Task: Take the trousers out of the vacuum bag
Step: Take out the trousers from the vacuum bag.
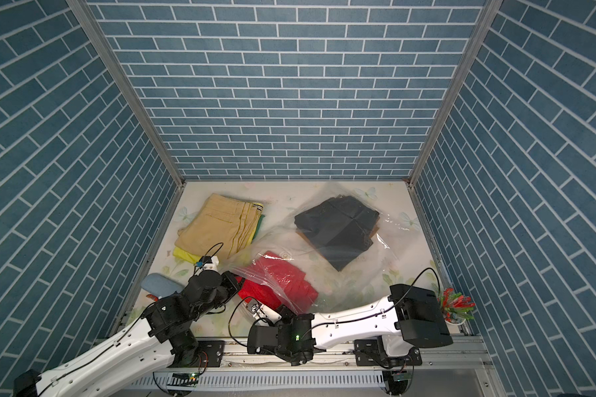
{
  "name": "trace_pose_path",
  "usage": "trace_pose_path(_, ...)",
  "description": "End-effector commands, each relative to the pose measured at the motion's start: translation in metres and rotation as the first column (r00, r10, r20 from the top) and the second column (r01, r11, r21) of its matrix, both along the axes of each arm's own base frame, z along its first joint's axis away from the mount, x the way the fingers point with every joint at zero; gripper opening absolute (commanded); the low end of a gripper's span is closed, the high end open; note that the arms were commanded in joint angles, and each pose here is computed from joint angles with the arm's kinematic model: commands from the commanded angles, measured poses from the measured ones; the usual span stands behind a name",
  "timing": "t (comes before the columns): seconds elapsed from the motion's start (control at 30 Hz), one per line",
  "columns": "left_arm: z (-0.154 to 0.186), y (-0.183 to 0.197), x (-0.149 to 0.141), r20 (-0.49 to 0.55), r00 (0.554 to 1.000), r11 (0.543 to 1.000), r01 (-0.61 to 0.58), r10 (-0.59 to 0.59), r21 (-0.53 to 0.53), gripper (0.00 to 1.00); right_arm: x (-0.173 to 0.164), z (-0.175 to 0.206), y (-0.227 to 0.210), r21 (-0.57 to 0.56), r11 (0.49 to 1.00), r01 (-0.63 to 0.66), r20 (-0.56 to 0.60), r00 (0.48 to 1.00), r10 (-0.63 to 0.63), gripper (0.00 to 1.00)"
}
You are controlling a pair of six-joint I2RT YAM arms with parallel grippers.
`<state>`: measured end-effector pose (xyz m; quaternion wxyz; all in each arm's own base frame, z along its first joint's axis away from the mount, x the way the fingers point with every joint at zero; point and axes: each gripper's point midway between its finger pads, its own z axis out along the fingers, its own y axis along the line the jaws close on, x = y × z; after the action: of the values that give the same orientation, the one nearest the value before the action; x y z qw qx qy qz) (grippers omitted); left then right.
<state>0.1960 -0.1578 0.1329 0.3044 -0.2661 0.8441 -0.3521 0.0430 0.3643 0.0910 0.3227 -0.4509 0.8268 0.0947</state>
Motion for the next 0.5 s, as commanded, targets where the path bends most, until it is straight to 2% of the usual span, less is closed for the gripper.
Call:
trace_pose_path(0.0,0.022,-0.004,0.008,0.057,0.998,0.999,-0.008,0.011,-0.049,0.00,0.005,-0.016,-0.007,-0.026,0.992,0.124,-0.009,0.992,-0.124,0.65)
trace_pose_path(0.13,0.023,-0.004,0.008,0.058,0.998,0.999,-0.007,0.010,-0.051,0.00,0.017,-0.035,-0.019,-0.092,0.966,0.243,0.064,0.969,-0.238,0.65)
trace_pose_path(0.23,0.022,-0.004,0.008,0.058,0.998,0.999,-0.005,0.008,-0.050,0.00,0.024,-0.044,-0.028,-0.115,0.951,0.286,0.113,0.955,-0.274,0.59)
trace_pose_path(0.33,0.021,-0.007,0.008,0.059,0.998,0.998,0.002,0.001,-0.060,0.00,0.032,-0.049,-0.037,-0.126,0.941,0.315,0.159,0.942,-0.294,0.48)
trace_pose_path(0.47,0.013,-0.017,0.009,0.052,0.998,0.995,0.032,-0.027,-0.092,0.00,0.047,-0.051,-0.053,-0.115,0.931,0.348,0.197,0.926,-0.322,0.25)
